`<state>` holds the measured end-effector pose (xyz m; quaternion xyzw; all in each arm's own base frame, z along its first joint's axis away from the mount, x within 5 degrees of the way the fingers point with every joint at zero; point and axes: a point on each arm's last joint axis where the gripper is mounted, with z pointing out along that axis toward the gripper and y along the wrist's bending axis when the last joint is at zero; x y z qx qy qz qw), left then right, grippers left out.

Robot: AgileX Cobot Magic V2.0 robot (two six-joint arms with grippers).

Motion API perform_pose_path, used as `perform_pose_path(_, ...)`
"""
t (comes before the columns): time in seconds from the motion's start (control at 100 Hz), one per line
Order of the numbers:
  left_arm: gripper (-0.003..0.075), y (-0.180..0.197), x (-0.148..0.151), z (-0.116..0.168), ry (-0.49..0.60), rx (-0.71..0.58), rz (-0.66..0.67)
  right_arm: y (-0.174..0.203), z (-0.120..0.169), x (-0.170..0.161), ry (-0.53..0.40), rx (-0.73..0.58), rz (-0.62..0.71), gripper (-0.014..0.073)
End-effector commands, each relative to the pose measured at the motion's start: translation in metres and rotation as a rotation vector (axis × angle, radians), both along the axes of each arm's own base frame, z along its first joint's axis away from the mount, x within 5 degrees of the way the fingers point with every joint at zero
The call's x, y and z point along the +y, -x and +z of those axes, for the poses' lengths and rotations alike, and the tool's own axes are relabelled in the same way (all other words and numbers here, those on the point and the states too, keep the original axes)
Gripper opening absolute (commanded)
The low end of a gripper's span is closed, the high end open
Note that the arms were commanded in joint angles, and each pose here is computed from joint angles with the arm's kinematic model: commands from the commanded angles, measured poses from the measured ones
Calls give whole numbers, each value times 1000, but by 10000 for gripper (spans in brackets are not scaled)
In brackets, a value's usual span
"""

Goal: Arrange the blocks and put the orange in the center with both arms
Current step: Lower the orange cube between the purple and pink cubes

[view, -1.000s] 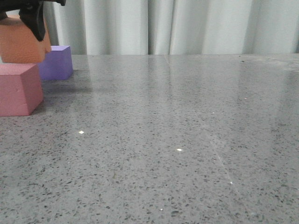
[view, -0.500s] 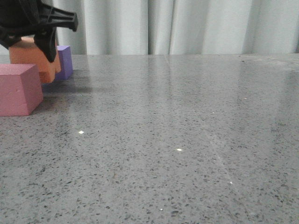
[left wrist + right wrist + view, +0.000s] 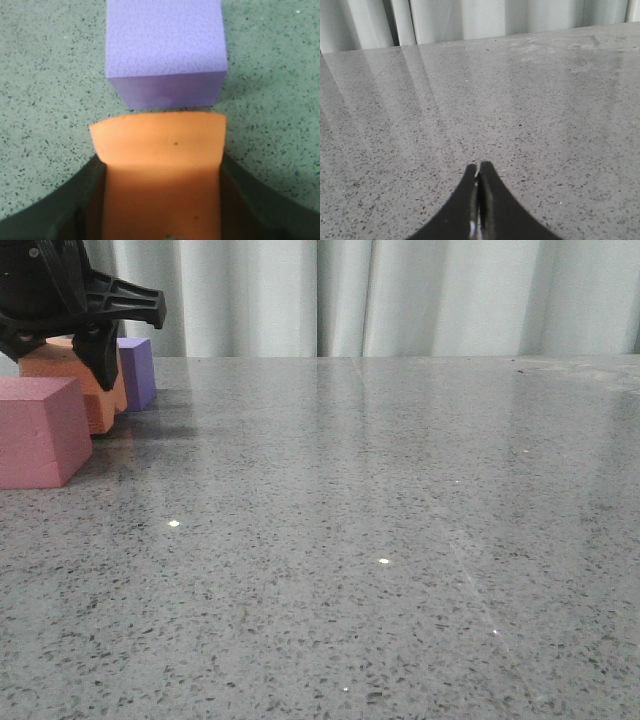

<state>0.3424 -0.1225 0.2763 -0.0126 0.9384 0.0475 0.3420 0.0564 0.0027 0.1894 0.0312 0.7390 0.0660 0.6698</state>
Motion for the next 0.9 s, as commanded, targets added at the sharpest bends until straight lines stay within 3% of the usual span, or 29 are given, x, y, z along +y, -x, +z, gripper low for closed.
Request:
perform_pose_path(0.0, 30, 1, 0, 24, 31, -89, -24, 2, 14, 0, 5, -125, 1, -67)
perform_pose_path(0.6, 48, -4, -6, 5, 15, -10, -67, 2, 14, 0, 5, -125, 1, -67)
perform_pose_path(0.72, 158, -3, -8, 4, 27, 5, -81, 2, 14, 0, 5, -125, 1, -67)
perform_pose_path(0.89, 388, -2, -7, 3, 9, 19, -99, 2, 14, 0, 5, -125, 1, -67)
